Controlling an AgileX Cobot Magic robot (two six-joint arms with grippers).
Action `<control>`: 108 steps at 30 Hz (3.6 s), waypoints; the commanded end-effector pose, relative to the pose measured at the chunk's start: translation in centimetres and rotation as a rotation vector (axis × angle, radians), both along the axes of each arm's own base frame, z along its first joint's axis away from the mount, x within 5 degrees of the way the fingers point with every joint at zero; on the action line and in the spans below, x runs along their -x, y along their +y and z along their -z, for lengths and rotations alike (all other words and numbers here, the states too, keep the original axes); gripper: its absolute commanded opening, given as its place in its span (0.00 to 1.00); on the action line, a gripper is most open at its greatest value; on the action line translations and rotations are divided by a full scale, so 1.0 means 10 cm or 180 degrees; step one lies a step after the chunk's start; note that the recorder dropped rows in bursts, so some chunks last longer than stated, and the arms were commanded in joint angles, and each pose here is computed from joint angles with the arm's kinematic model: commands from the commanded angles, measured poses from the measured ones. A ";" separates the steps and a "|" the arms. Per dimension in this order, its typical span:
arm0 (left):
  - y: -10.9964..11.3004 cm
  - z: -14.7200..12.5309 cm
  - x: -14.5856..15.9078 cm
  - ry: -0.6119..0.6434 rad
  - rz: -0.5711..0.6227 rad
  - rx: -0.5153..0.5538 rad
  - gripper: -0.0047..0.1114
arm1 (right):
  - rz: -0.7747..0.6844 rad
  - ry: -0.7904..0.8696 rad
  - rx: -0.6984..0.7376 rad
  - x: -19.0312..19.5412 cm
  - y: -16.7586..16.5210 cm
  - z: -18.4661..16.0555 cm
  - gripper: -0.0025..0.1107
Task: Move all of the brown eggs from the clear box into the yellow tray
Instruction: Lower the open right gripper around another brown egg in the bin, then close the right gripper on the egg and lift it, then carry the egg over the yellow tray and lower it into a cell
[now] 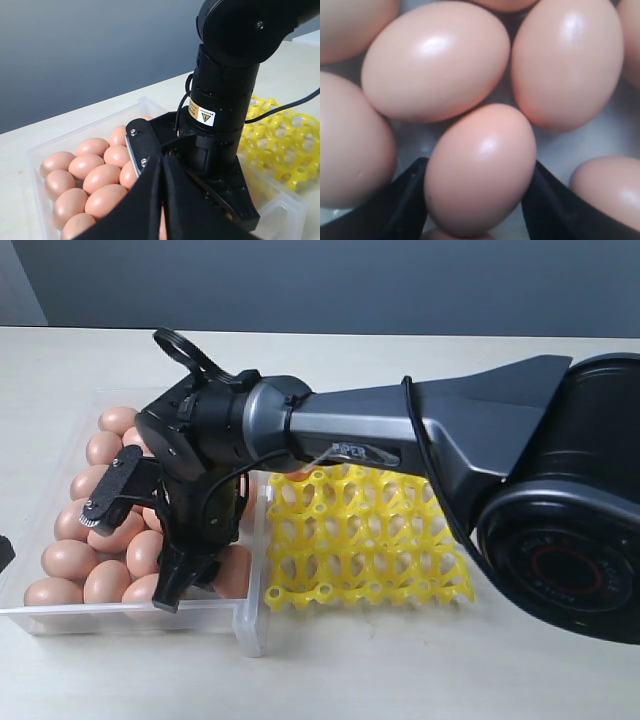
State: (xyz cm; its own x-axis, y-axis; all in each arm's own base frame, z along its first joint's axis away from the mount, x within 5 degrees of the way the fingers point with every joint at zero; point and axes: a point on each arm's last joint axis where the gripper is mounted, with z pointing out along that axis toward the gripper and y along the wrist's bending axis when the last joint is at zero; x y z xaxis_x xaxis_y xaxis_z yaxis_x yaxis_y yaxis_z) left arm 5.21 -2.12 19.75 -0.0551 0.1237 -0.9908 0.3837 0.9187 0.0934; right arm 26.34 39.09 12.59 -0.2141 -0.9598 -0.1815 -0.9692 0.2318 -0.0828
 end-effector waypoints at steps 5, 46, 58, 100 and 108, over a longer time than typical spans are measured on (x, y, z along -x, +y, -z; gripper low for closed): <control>0.00 0.01 0.00 -0.0002 0.0018 0.0034 0.04 | -0.0053 -0.0198 -0.0160 -0.04 0.00 -0.14 0.03; 0.00 0.01 0.00 -0.0002 0.0018 0.0034 0.04 | 0.2352 -0.2194 -0.1571 0.26 -1.35 -2.22 0.03; 0.00 0.01 0.00 -0.0002 0.0018 0.0034 0.04 | 0.2371 -0.2037 -0.2233 0.52 -1.64 -1.08 0.03; 0.00 0.01 0.00 -0.0003 0.0018 0.0034 0.04 | 0.1209 -0.1263 -0.4588 1.53 -2.07 -3.17 0.02; 0.00 0.01 0.00 -0.0003 0.0018 0.0034 0.04 | 0.1612 -0.2674 -0.2932 1.24 -2.34 -2.96 0.02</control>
State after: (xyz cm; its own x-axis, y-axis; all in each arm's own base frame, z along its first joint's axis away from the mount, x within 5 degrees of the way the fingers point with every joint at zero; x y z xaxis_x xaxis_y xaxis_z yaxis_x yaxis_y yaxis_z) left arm 5.21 -2.12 19.75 -0.0551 0.1237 -0.9908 0.3837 0.9187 0.0934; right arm 12.02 16.31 43.66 -0.0106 -0.0235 -0.9997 -0.6717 0.7407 -0.0103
